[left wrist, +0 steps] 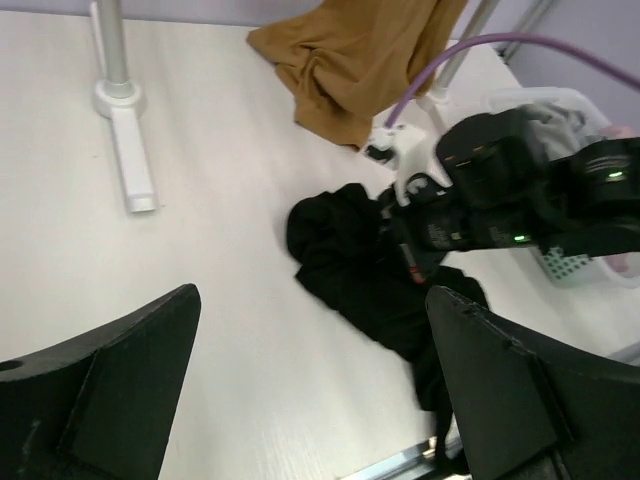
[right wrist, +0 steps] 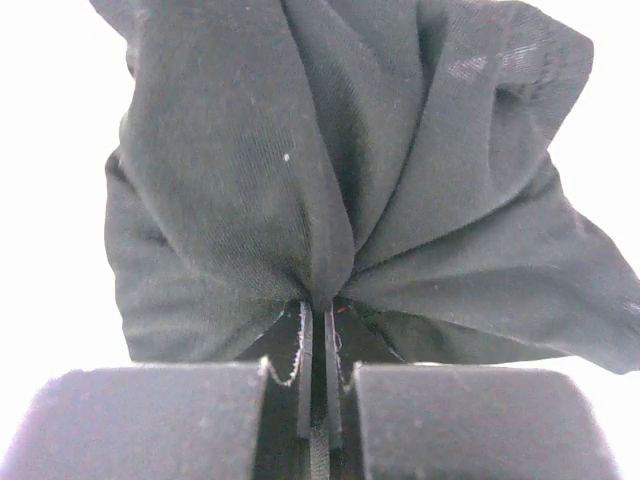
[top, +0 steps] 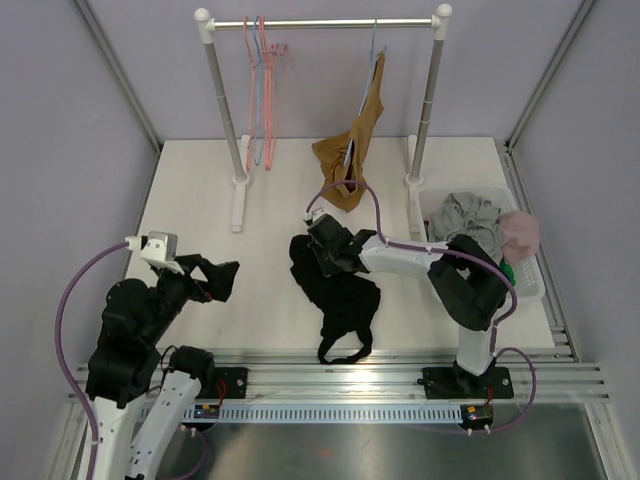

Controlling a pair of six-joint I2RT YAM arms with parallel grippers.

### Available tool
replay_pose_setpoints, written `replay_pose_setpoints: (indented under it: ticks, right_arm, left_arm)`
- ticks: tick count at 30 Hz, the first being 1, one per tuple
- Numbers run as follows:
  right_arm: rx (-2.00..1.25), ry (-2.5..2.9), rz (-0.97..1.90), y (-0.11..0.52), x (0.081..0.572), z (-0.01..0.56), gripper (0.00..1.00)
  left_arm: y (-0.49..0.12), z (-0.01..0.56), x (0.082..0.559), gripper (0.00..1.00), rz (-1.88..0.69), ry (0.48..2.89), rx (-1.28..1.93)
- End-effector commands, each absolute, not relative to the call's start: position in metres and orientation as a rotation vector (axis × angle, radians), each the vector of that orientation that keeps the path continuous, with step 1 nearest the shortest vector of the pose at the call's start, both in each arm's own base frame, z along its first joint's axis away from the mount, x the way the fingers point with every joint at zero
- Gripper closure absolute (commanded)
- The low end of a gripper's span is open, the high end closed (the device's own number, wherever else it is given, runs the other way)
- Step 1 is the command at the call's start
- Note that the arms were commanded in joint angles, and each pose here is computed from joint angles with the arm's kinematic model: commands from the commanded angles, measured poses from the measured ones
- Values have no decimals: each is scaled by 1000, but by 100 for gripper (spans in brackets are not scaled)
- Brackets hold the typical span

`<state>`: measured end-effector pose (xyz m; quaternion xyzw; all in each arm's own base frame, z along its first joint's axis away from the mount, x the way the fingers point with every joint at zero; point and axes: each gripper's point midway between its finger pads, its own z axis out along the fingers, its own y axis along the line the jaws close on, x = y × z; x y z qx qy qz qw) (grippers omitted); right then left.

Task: Remove the tank top from the hanger

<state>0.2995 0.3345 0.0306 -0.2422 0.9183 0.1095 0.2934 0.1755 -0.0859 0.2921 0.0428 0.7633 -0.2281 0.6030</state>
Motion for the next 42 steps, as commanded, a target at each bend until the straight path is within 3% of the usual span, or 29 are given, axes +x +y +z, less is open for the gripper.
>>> replay_pose_setpoints:
  ticks: [1,17,28,34,37,42]
  right_arm:
    - [-509,2325,302,324,306,98,100]
    - [-7,1921,29,173,305,383,100]
    - [175,1764,-115,70,342,488,100]
    - [252,1826,-284,29,360,444,100]
    - [262,2019,-291,24,362,341,100]
    - [334,2269,-251,13,351,215,100]
  left_arm:
    - [-64,288,178,1,-402,1668,55]
    - [-39,288,173,1,-321,1626,-72]
    - [-44,287,174,1,-340,1631,-51]
    - [-45,286,175,1,-344,1635,-47]
    - [-46,286,175,1,-347,1635,-44]
    - [-47,286,175,1,-351,1635,-40]
